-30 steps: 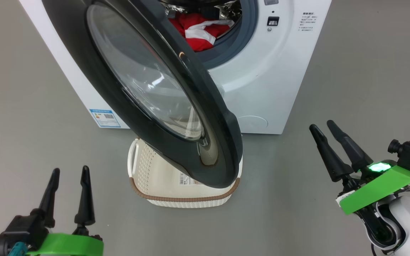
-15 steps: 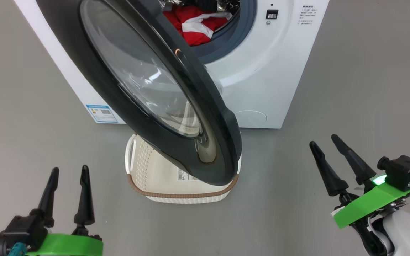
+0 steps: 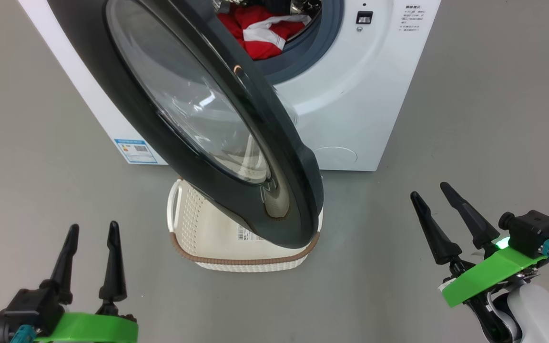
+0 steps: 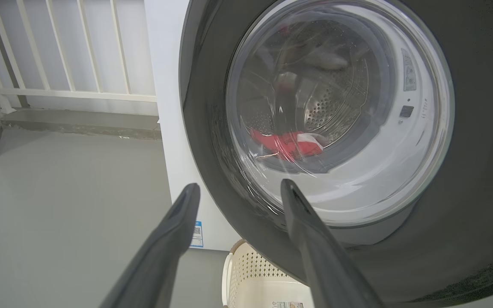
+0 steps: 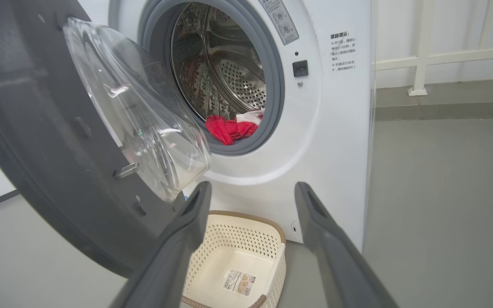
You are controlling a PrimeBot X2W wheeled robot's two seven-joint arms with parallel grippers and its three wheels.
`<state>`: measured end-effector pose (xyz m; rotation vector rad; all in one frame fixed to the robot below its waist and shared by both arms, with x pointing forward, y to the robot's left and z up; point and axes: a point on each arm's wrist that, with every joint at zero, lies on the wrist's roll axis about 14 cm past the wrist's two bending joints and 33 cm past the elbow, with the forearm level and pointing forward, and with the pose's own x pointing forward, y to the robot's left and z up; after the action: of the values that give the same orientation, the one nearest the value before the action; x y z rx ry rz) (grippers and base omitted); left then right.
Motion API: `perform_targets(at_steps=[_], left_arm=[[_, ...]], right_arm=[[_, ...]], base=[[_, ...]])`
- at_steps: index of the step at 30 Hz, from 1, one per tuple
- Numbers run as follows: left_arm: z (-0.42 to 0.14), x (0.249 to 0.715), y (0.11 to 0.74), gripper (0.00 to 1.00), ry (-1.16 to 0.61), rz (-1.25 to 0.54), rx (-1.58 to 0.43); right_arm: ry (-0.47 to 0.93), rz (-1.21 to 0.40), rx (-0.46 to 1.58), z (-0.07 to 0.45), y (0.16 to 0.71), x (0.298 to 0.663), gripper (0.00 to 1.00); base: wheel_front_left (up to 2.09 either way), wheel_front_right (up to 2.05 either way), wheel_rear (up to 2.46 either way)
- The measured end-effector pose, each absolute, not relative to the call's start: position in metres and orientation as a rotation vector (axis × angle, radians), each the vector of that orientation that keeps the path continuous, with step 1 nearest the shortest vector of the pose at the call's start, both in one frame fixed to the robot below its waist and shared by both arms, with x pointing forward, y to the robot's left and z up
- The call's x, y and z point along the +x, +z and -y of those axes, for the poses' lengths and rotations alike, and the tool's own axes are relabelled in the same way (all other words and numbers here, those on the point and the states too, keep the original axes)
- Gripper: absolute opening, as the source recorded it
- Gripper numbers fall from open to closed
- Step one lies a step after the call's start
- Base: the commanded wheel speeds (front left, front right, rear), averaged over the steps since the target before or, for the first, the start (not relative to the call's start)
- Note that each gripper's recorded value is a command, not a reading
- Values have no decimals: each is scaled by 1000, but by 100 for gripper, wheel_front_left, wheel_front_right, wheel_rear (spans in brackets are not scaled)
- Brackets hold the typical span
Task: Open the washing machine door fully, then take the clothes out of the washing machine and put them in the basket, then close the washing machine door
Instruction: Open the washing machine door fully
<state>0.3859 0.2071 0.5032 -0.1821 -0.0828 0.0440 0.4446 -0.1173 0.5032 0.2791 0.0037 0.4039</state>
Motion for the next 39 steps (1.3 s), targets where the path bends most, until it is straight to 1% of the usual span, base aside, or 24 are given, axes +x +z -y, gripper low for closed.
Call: perform_targets(at_steps=[13, 14, 15, 16, 17, 18, 26, 31, 34, 39], left_arm=[[-207, 386, 502, 100, 45, 78, -182], [-207, 386, 501, 100, 45, 78, -182], [-207, 386, 501, 100, 45, 77, -182], [-207, 386, 501, 100, 46, 75, -182], [-207, 386, 500, 100, 46, 74, -182], [-207, 386, 500, 100, 46, 73, -182], [-207, 385, 498, 100, 45, 68, -182], [-207, 384, 496, 100, 47, 61, -181], [-209, 383, 495, 100, 54, 57, -180], [-212, 381, 494, 100, 63, 53, -178]], right_arm=[[405, -9, 294, 116, 502, 445, 100], [404, -10, 306, 116, 502, 445, 86], [402, -10, 319, 116, 503, 445, 64], [401, -9, 330, 117, 504, 446, 32], [399, -6, 343, 117, 506, 447, 14], [400, -1, 356, 117, 508, 448, 0], [415, 15, 573, 109, 534, 466, 0], [485, -100, 745, 89, 541, 474, 0], [545, -168, 800, 76, 546, 477, 0], [608, -229, 853, 62, 555, 481, 0]], base=[[0, 0, 0], [0, 0, 0], [0, 0, 0], [0, 0, 0], [0, 0, 0], [0, 0, 0], [0, 0, 0], [0, 0, 0], [0, 0, 0], [0, 0, 0]])
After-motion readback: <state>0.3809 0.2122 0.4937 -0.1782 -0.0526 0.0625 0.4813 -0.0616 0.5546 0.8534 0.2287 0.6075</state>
